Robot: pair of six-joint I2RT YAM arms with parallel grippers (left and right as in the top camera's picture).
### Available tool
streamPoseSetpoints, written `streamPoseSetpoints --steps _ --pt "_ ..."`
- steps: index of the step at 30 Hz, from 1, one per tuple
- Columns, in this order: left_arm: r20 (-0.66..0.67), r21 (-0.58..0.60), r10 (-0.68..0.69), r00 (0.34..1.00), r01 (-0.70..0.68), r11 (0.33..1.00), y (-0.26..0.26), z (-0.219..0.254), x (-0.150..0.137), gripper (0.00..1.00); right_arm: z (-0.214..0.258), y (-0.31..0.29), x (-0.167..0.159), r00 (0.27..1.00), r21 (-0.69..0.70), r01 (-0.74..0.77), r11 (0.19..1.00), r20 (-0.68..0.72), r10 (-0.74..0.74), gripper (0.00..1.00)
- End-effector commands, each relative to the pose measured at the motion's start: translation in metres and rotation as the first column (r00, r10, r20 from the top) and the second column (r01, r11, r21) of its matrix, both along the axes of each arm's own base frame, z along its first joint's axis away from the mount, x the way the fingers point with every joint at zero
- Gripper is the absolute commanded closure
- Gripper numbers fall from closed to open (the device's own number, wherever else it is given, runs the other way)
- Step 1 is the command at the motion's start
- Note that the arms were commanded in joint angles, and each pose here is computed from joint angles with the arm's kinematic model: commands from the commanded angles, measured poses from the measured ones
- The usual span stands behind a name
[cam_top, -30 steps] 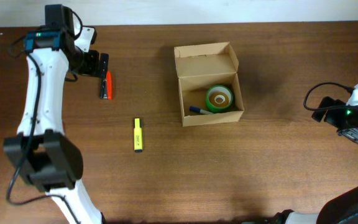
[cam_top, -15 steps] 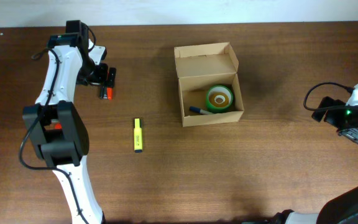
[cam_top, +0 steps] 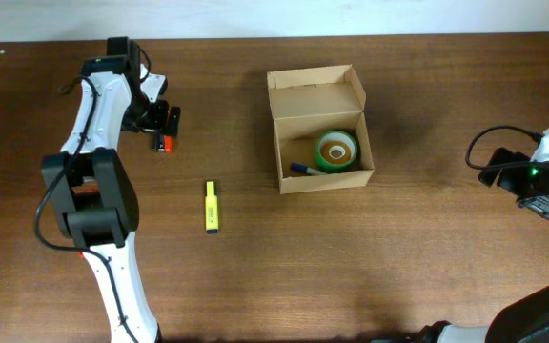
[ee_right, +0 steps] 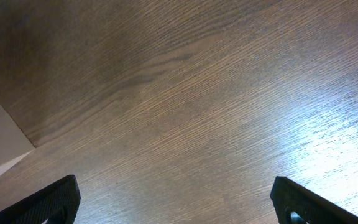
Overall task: Pack container
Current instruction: 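Retract the right arm and lower the left gripper onto the stapler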
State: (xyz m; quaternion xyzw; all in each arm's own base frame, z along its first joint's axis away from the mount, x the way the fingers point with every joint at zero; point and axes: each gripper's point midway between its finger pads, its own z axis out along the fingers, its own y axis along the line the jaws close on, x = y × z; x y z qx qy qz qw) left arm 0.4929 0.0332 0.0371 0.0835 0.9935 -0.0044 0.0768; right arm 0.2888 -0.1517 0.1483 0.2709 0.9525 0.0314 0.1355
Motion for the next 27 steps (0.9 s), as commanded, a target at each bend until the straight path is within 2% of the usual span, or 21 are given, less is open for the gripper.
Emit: streamPoseSetpoints --steps 1,10,19,22,27 --pt "0.004 0.007 -0.019 1.000 0.019 1.000 0.002 -0.004 0.004 0.00 0.003 0.001 0.002 1.000 0.005 -0.009 1.000 0.020 0.009 0.01" --pt "-0.055 0.002 -0.033 0.998 0.033 0.999 0.001 -0.032 -0.001 0.00 0.003 0.003 0.002 1.000 0.013 -0.011 1.000 0.022 0.011 0.01" --pt "-0.044 0.004 -0.032 0.999 0.033 0.999 0.002 -0.037 0.003 0.02 0.003 0.003 0.002 1.000 0.013 -0.011 1.000 0.022 0.011 0.01" --pt "-0.037 0.004 -0.032 0.999 0.033 0.999 0.002 -0.037 0.005 0.11 0.003 0.003 0.002 1.000 0.013 -0.011 1.000 0.022 0.011 0.01" --pt "-0.037 0.005 -0.032 0.999 0.032 0.999 0.002 -0.037 0.005 0.52 0.003 0.003 0.002 1.000 0.013 -0.012 1.000 0.022 0.011 0.01"
